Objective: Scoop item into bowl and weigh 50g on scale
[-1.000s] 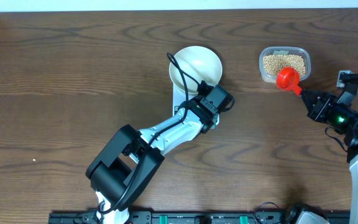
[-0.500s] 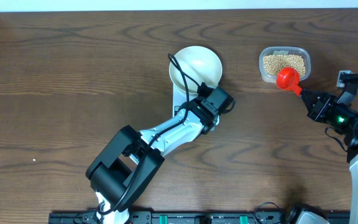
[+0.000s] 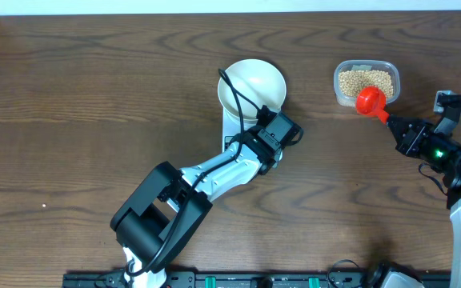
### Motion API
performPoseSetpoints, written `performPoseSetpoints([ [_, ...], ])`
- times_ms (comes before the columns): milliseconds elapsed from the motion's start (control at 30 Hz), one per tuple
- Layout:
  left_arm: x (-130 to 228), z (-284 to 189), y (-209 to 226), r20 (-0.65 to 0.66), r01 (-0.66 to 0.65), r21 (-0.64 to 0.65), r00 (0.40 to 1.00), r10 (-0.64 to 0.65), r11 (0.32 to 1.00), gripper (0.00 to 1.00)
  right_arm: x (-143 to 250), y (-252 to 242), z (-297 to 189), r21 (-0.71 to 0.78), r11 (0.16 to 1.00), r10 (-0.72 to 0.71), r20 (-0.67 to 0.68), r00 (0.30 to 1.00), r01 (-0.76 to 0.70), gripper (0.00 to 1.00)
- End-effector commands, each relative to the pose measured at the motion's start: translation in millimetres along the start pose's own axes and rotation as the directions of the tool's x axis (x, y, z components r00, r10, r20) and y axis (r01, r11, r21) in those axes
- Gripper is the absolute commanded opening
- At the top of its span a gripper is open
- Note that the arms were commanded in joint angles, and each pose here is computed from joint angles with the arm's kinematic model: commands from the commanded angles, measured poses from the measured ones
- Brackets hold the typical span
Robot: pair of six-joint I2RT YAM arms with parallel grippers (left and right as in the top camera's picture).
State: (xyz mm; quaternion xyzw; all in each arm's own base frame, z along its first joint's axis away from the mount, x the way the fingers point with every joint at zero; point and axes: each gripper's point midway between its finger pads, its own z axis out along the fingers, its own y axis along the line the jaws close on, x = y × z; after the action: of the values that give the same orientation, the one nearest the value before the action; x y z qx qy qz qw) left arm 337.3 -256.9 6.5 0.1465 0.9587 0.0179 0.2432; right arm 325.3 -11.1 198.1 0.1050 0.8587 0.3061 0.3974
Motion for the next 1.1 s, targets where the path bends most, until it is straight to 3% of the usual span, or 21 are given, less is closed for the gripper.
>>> performPoseSetpoints([
  [0, 91, 48, 18, -0.266, -0.077, -0.030, 0.962, 0.066, 0.997, 0.07, -2, -1, -1, 0.003, 1.000, -0.021, 0.004, 1.000, 0.021, 0.01],
  [300, 91, 47, 20, -0.266, -0.080, -0.039, 0.962, 0.067, 0.996, 0.07, -2, -1, -1, 0.003, 1.000, -0.021, 0.004, 1.000, 0.021, 0.01],
  [467, 69, 30, 17, -0.223, -0.069, -0.022, 0.973, 0.062, 0.997, 0.07, -2, -1, -1, 0.003, 1.000, -0.021, 0.004, 1.000, 0.021, 0.01],
  [700, -1, -48, 12, 0.003, 0.001, 0.073, 1.000, -0.002, 0.997, 0.07, -2, -2, -1, 0.011, 1.000, -0.022, 0.005, 1.000, 0.022, 0.01],
  [900, -25, -121, 24, 0.122, 0.031, 0.145, 0.991, -0.049, 0.989, 0.07, -3, -2, -1, 0.011, 1.000, -0.021, 0.006, 1.000, 0.021, 0.01],
  [1067, -43, -170, 63, 0.219, 0.113, 0.158, 0.965, -0.146, 0.981, 0.07, -3, -2, -1, 0.011, 1.000, -0.023, 0.008, 1.000, 0.023, 0.01],
])
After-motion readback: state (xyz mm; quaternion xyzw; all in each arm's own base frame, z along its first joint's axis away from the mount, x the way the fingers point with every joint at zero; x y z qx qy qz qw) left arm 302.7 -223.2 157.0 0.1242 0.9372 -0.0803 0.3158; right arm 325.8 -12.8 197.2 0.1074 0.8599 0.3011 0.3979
